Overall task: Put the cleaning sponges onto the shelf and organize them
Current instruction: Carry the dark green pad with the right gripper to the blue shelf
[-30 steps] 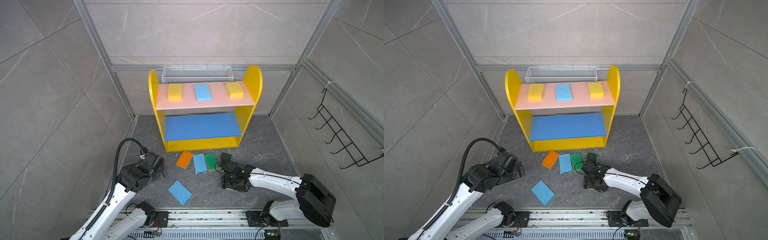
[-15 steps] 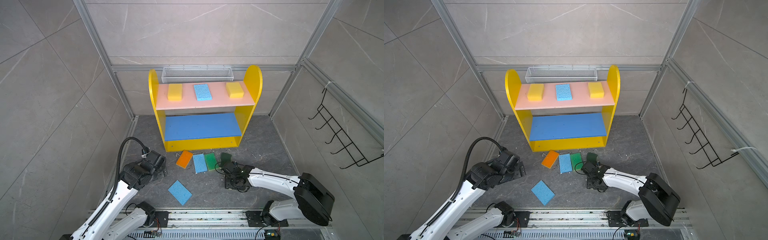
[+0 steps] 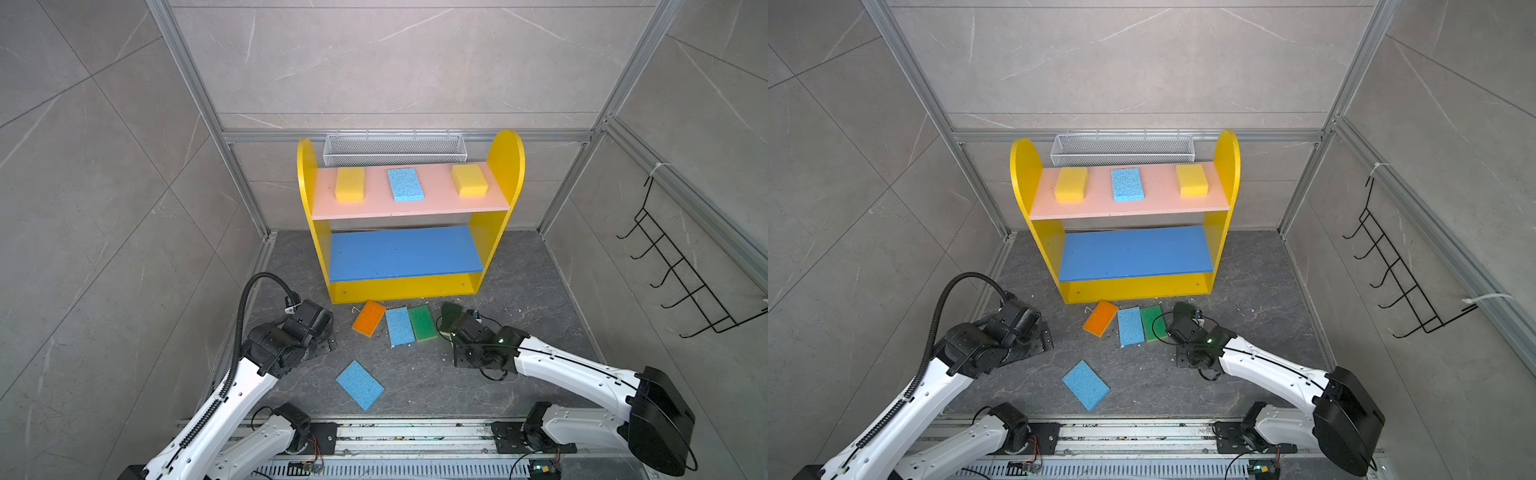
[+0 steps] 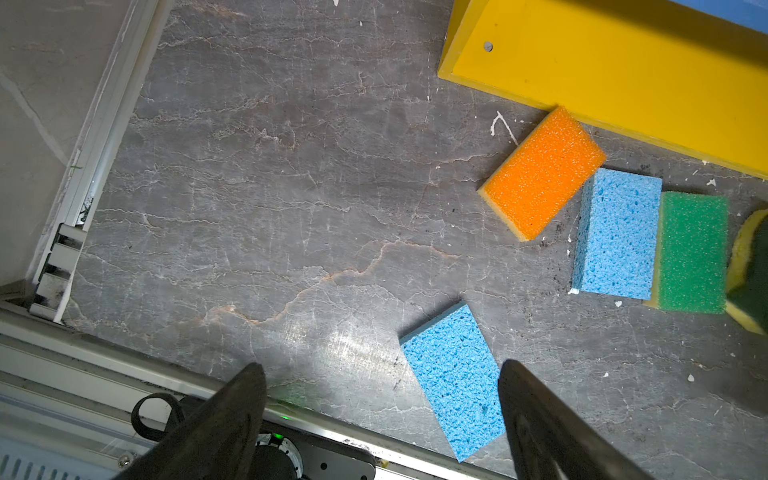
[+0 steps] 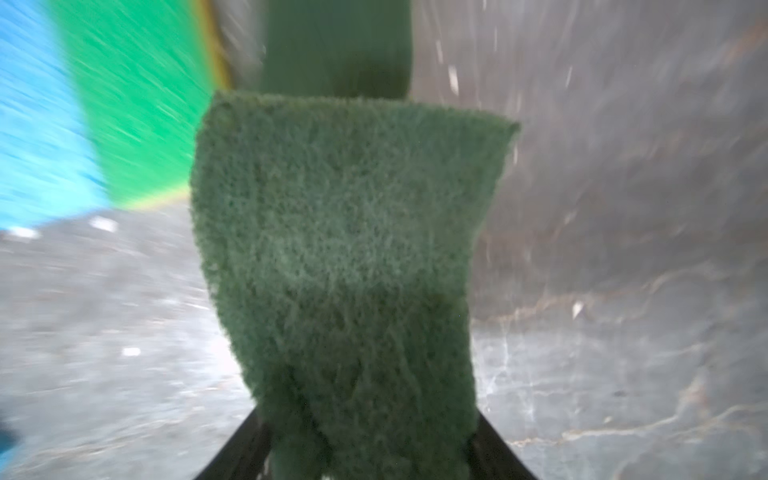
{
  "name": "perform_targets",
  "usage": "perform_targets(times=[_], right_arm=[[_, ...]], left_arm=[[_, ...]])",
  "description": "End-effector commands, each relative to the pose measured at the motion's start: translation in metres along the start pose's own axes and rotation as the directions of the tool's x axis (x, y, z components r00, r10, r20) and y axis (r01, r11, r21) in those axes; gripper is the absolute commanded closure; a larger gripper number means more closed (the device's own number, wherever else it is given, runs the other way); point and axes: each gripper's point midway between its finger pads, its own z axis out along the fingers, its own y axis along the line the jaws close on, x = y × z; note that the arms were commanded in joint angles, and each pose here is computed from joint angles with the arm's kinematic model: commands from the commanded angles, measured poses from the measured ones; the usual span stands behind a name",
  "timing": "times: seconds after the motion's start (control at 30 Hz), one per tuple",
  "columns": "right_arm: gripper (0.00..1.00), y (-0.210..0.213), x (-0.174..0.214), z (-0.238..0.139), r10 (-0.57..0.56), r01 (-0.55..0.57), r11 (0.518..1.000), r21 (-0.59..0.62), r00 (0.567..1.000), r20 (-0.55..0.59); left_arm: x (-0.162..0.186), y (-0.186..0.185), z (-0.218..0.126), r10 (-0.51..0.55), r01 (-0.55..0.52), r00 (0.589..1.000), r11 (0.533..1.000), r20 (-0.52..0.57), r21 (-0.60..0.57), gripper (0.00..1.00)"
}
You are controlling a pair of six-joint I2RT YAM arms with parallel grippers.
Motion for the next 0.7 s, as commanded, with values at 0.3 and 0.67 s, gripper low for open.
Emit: perform_targets(times=[0.3, 0.67], right_arm=[[0.43, 0.014, -0.050, -0.038, -0.071, 0.070, 0.998, 0.008, 0.987, 0.142], [0.42, 0.018, -0.123, -0.078, -0.089, 0.089, 0.996, 0.014, 0.943, 0.321]], left_arm=[[0.000, 0.011, -0.005, -0.033, 0.033, 0.998, 0.999, 0.045, 0.007, 0.10], [-0.005, 0.004, -0.006, -0.042, 0.040, 0.998, 0.999, 0.053, 0.033, 0.10]])
